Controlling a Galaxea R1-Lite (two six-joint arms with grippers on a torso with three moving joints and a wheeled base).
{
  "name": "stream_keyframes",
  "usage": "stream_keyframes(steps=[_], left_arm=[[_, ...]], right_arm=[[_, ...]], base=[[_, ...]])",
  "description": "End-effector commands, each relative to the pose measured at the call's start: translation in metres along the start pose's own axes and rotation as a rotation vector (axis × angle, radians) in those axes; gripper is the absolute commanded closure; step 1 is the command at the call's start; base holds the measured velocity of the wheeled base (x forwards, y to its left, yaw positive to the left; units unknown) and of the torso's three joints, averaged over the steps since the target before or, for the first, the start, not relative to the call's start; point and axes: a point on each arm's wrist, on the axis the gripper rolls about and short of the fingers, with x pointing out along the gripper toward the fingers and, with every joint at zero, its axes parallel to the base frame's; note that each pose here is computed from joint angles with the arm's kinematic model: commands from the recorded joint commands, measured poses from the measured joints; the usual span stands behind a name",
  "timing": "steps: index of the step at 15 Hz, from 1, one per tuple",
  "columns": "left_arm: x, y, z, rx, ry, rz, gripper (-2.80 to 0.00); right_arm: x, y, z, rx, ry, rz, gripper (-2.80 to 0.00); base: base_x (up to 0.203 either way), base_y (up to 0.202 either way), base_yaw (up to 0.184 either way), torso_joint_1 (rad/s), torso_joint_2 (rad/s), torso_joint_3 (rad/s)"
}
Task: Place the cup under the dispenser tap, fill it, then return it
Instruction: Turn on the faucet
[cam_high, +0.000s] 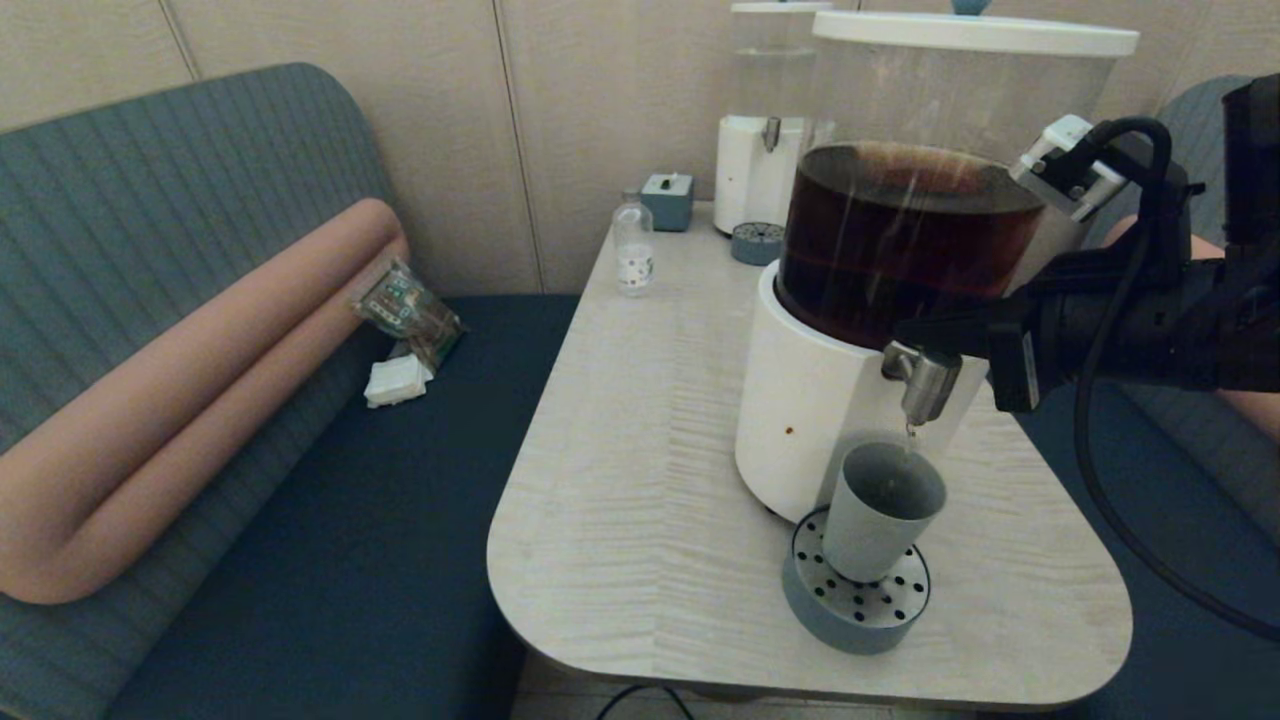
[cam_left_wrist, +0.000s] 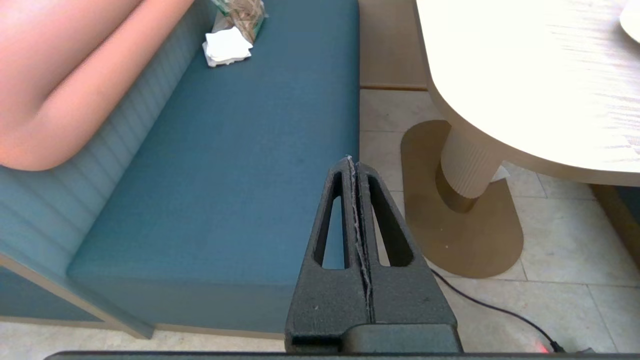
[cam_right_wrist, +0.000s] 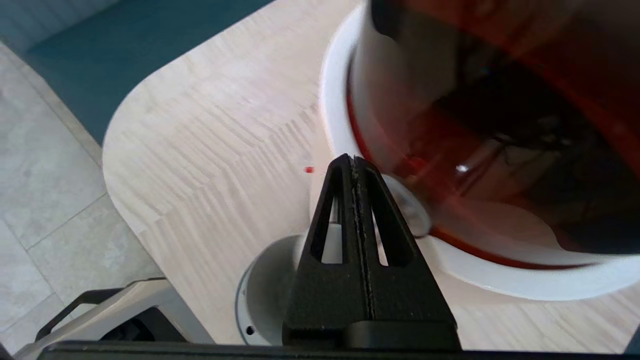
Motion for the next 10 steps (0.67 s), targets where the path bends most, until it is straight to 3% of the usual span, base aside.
stream_keyframes(steps=[1, 6, 10], left_arm=[[0.000, 0.000, 0.000, -0.001, 0.001, 0.001, 0.00], [0.000, 0.000, 0.000, -0.001, 0.000, 0.001, 0.00], [0.000, 0.000, 0.000, -0.001, 0.002, 0.001, 0.00]], right_arm=[[0.000, 0.000, 0.000, -0.002, -0.001, -0.001, 0.00], [-0.001, -0.001, 0.001, 0.000, -0.003, -0.007, 0.00], [-0.015, -0.001, 0.005, -0.018, -0.074, -0.030, 0.00]], base=[[0.000, 0.000, 0.000, 0.000, 0.00, 0.000], [0.000, 0.000, 0.000, 0.000, 0.00, 0.000], [0.000, 0.000, 0.000, 0.000, 0.00, 0.000]])
